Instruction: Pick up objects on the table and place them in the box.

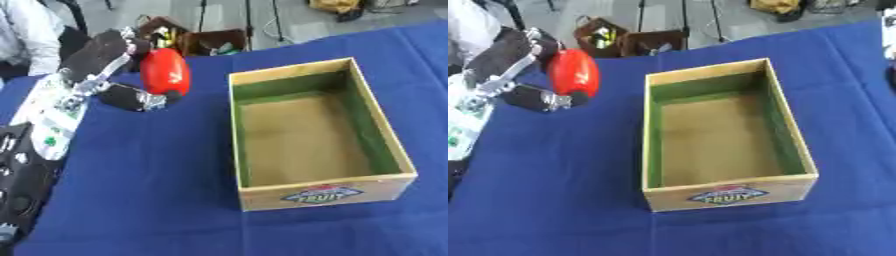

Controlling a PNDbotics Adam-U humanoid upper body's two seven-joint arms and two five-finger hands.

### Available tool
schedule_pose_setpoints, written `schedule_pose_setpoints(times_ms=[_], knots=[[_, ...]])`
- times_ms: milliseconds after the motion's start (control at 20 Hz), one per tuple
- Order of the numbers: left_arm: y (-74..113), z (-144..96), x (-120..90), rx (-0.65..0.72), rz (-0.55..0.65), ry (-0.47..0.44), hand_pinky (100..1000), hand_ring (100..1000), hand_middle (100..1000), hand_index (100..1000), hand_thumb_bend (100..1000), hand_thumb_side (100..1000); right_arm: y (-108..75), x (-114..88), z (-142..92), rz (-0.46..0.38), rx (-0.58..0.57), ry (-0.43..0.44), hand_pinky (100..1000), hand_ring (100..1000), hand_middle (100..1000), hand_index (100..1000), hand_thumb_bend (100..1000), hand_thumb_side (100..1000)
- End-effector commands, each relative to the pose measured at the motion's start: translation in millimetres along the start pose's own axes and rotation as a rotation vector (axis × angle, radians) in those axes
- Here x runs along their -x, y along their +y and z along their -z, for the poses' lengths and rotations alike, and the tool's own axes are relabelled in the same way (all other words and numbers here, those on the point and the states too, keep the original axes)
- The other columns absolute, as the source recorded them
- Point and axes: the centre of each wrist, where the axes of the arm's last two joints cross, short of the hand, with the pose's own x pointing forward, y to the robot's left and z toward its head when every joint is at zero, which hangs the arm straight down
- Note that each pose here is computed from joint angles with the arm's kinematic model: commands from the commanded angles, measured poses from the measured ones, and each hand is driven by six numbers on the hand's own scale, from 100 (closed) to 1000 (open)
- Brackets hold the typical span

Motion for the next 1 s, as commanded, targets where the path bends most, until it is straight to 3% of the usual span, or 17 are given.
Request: schedule_pose_setpoints(times_ms=[50,300,500,1000], knots=[[18.0,8,-3,-0.058,0.014,-0.027,174,277,241,445,419,783,0.4,-9,6,0.018,0.005,-0.041,927,928,553,693,100,585],[17.7,23,-14,-0.117,-0.046,-0.076,162,259,221,432,467,762,8.8,-16,16,0.063,-0.005,-0.088,921,921,558,695,100,586],[5.4,27,-17,-0.113,-0.119,-0.119,151,253,210,422,523,735,12.4,-19,20,0.082,-0.009,-0.110,919,919,560,696,100,587],[-19.8,35,-28,-0.066,-0.211,-0.246,153,256,204,415,560,723,17.3,-22,23,0.110,-0.018,-0.132,921,917,561,696,100,584]])
